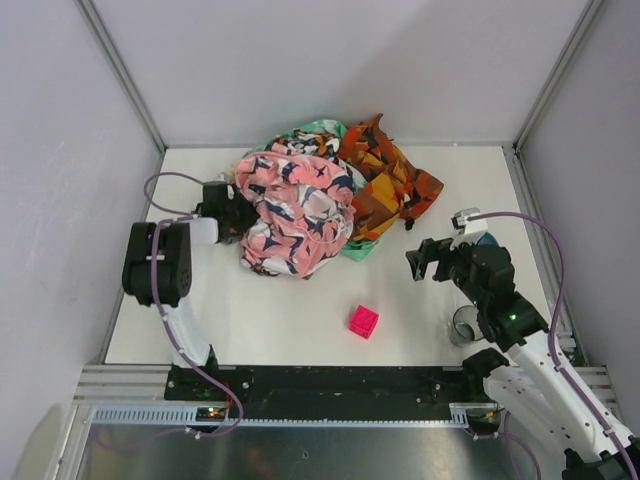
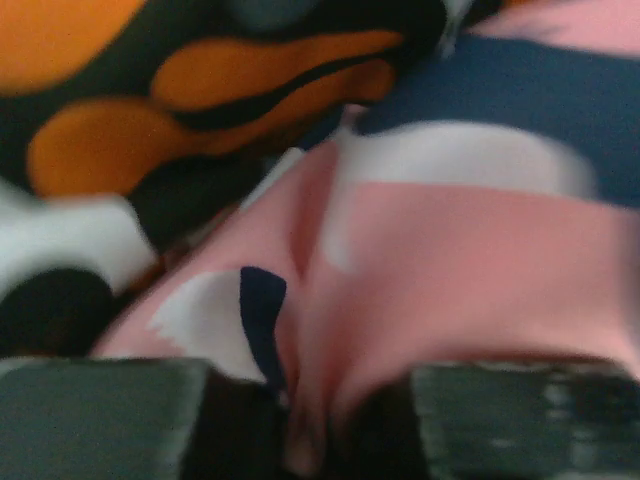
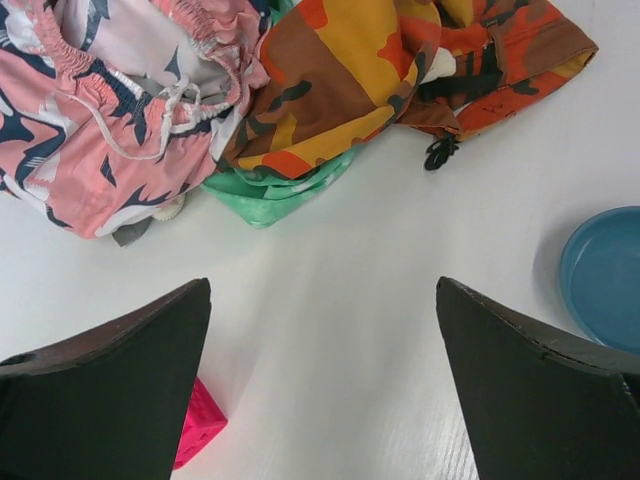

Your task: Pick out a specific cloth from the pile

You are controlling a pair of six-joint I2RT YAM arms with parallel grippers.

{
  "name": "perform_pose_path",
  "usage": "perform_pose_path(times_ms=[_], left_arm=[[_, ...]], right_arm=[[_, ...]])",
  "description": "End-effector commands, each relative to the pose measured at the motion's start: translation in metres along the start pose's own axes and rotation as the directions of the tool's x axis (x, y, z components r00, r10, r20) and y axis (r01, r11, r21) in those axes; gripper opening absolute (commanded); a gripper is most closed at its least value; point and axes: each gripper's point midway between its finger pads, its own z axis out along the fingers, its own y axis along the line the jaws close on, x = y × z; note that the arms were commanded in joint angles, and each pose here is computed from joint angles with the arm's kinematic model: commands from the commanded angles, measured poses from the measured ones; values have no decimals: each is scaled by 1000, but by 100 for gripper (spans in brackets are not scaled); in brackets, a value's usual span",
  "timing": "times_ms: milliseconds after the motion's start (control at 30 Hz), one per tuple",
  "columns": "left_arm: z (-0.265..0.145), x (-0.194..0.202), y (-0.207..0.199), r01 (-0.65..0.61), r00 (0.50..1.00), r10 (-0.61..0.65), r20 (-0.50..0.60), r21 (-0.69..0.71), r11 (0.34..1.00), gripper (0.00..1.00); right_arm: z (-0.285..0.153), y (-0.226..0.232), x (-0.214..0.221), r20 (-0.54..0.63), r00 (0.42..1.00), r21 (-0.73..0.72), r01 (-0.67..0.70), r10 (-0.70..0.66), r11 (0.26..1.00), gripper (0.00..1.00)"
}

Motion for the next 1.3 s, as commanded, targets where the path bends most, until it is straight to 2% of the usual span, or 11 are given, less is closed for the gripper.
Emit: perform_pose_path(times_ms=[0,167,300,500,600,800,933,1067,1100,1167,1267], left_arm=[[16,0,-37,-19,996,34,-78,190,982,8],[-17,-46,-115,-111,994,102,44,369,923,1],[-62,-83,-203,-239,969,168,181,514,824,1],[-82,-82,-302,-341,940,235,247,648,681,1],[-57,-65,-327,-339,941,254,224,658,673,1],[48,-3,-338,-301,946,311,90,602,740,1],[123,45,-311,-240,951,307,-47,517,822,1],[159,79,-271,-177,951,269,-154,443,879,1],[160,83,-267,-180,948,274,-164,437,882,3],[152,80,-267,-206,941,299,-156,436,876,23],[120,59,-287,-286,927,364,-93,455,843,75]], right_arm=[[-3,-3,-15,65,998,24,12,-14,1000,99],[-8,-4,-20,86,996,30,6,-8,1000,99],[-12,-6,-25,110,994,42,-2,-3,999,99],[-18,-11,-29,135,991,72,-15,5,997,99],[-19,-15,-30,140,990,92,-21,8,996,99],[-20,-18,-29,139,990,110,-29,14,994,99],[-19,-19,-27,132,991,113,-29,14,993,99],[-17,-20,-26,124,992,118,-32,17,992,99],[-16,-20,-25,121,993,119,-32,18,992,99],[-15,-20,-23,111,994,118,-31,18,993,99],[-12,-19,-19,93,995,114,-30,19,993,99]])
